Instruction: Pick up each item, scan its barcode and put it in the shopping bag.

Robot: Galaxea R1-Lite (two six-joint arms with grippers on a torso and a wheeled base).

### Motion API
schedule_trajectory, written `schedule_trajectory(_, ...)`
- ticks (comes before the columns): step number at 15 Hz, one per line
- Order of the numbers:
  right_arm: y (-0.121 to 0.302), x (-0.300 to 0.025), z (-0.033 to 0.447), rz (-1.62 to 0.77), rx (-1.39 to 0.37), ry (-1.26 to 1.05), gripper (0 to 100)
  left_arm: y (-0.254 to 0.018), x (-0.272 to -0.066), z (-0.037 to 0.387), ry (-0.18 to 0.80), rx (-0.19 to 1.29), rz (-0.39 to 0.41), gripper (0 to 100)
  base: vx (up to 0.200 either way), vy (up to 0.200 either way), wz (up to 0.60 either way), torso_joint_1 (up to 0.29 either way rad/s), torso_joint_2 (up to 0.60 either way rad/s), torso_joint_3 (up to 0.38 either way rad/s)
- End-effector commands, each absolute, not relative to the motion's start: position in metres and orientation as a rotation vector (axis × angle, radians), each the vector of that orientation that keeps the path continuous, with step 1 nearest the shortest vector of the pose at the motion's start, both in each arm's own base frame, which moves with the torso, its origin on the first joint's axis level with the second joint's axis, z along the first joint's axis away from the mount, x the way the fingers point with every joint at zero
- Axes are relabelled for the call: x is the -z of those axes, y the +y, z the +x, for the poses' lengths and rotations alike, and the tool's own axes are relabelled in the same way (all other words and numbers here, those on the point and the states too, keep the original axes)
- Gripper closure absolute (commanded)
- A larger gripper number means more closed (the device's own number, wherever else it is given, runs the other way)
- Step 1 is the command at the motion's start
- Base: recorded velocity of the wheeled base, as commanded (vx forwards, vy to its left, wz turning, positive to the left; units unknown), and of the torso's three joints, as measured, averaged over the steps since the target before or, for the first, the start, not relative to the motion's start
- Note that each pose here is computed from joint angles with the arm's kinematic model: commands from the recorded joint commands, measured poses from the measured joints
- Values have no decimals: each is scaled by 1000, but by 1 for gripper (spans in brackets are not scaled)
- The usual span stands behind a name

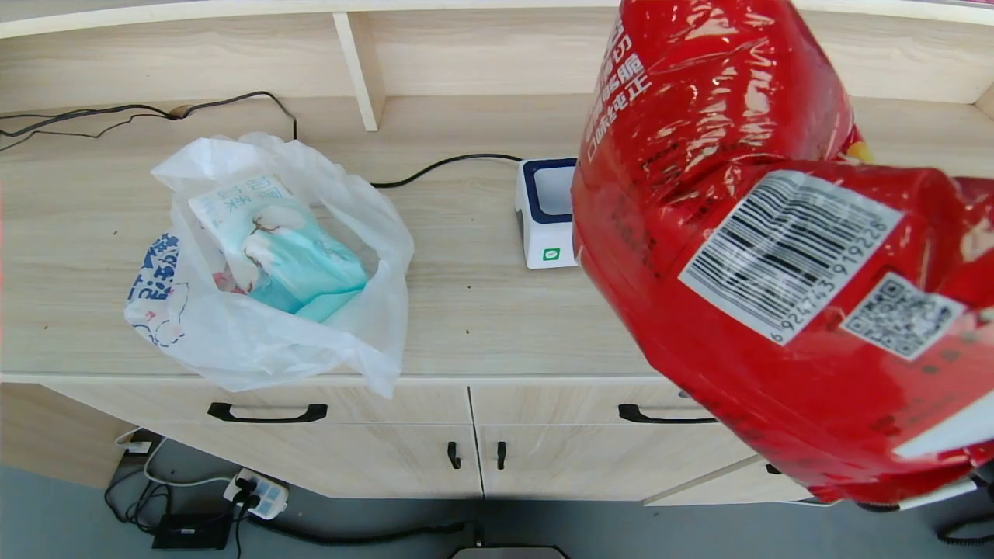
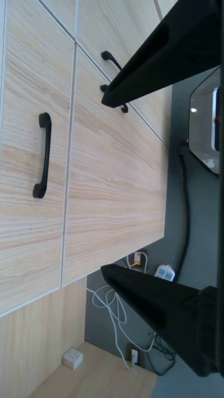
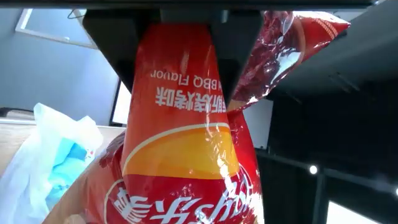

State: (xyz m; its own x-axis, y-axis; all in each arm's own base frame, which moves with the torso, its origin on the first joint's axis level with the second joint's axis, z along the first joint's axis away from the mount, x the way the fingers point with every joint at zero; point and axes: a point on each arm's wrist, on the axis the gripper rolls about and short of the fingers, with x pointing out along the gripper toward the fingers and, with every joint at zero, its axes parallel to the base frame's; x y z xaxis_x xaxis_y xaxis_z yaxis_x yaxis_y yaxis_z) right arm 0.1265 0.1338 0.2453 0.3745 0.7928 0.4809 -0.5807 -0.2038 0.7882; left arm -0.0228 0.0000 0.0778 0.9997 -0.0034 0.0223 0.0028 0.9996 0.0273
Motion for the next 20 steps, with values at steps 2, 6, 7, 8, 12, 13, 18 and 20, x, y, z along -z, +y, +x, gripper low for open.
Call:
schedule_trajectory(2, 146, -241, 131, 1272, -1291, 246, 100, 0, -78, -23, -22, 3, 28, 0, 0, 0, 0, 0, 0, 0)
schedule_trajectory(6, 149, -243, 127, 1275, -1323, 252, 100, 0, -78, -23, -22, 3, 28, 0, 0, 0, 0, 0, 0, 0)
schedule_trajectory(7, 149, -244, 127, 1276, -1326, 245, 100, 0, -78, -23, -22, 3, 28, 0, 0, 0, 0, 0, 0, 0)
schedule_trajectory(8, 150, -245, 128, 1275, -1329, 240, 100, 0, -78, -23, -22, 3, 28, 0, 0, 0, 0, 0, 0, 0)
schedule_trajectory(12, 148, -249, 131, 1207, -1316, 150, 100, 0, -78, -23, -22, 3, 28, 0, 0, 0, 0, 0, 0, 0)
schedule_trajectory(13, 149, -250, 137, 1168, -1289, 101, 100, 0, -78, -23, -22, 3, 28, 0, 0, 0, 0, 0, 0, 0)
schedule_trajectory(18, 144, -273, 193, 703, -902, -142, 100, 0, -78, -23, -23, 3, 29, 0, 0, 0, 0, 0, 0, 0)
schedule_trajectory(20, 142, -280, 215, 514, -714, -150, 100, 0, -78, -23, -22, 3, 26, 0, 0, 0, 0, 0, 0, 0)
